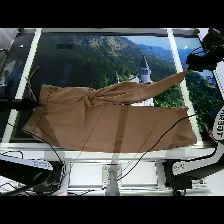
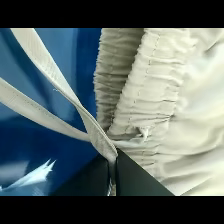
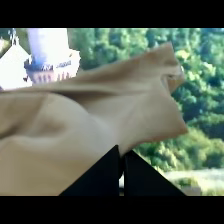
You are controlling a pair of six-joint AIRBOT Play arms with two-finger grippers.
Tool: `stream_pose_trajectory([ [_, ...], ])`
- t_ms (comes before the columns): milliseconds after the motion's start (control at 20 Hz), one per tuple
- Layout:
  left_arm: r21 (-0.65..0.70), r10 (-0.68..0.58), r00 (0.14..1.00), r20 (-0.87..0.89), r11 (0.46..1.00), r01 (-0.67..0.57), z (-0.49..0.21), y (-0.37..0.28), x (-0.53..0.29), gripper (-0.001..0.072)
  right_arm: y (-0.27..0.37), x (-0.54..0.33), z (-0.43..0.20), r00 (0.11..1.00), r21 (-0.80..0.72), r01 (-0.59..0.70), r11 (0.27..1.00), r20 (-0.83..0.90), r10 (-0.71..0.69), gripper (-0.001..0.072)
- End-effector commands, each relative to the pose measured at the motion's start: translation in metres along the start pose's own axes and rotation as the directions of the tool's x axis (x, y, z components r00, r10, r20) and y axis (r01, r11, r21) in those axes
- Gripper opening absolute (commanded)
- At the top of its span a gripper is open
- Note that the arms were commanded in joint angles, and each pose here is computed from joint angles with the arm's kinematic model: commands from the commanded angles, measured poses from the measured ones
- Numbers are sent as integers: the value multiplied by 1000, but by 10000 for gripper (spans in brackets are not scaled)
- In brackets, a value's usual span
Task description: Fold the clothes and pants, and hang the long-sleeved shirts on hangers.
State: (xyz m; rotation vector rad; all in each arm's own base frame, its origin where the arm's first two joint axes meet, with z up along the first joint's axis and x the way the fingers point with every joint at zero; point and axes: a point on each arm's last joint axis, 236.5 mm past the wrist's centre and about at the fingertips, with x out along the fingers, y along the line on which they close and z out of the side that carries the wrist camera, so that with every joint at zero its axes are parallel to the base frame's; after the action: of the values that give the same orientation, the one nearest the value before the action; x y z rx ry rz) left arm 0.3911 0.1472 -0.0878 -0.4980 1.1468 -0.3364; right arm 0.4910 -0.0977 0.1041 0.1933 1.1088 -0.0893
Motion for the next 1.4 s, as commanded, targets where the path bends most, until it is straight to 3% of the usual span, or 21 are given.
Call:
stream_pose_trajectory([
  [0,-61,-30,970,241,997,46,57,-7,-7,36,0,-19,43,980,-3,12,1000,198,-11,12],
  [200,-114,-21,922,387,991,71,92,-7,-21,35,0,-18,49,975,-2,11,1000,224,-11,13],
  [350,-145,14,938,347,989,39,82,0,-20,34,0,4,-15,999,-15,3,1000,-36,-3,13],
  [500,-155,44,954,298,988,3,71,7,-16,35,-9,33,-103,938,-19,12,1000,-346,-18,13],
  [800,-156,31,958,284,988,15,68,4,-15,36,-14,92,-196,847,76,49,996,-532,-1,19],
  [850,-156,31,958,284,988,15,68,4,-15,36,-15,93,-196,849,83,54,995,-529,-2,158],
  [900,-157,30,958,285,988,15,68,4,-15,36,-17,92,-190,858,84,56,995,-513,-5,481],
  [950,-157,30,958,285,988,15,68,4,-15,36,-20,92,-182,871,86,60,994,-492,-10,587],
  [1100,-154,17,961,276,988,27,66,1,-14,36,-41,89,-137,938,156,90,984,-344,-32,583],
  [1200,-151,3,964,267,988,39,64,-3,-13,36,-62,86,-104,974,230,87,969,-223,-35,516],
  [1250,-159,2,964,267,986,42,64,-3,-13,36,-72,85,-93,985,277,70,958,-168,-23,479],
  [1350,-179,2,964,267,983,48,64,-3,-13,36,-87,86,-75,996,387,-33,922,-66,63,478],
])
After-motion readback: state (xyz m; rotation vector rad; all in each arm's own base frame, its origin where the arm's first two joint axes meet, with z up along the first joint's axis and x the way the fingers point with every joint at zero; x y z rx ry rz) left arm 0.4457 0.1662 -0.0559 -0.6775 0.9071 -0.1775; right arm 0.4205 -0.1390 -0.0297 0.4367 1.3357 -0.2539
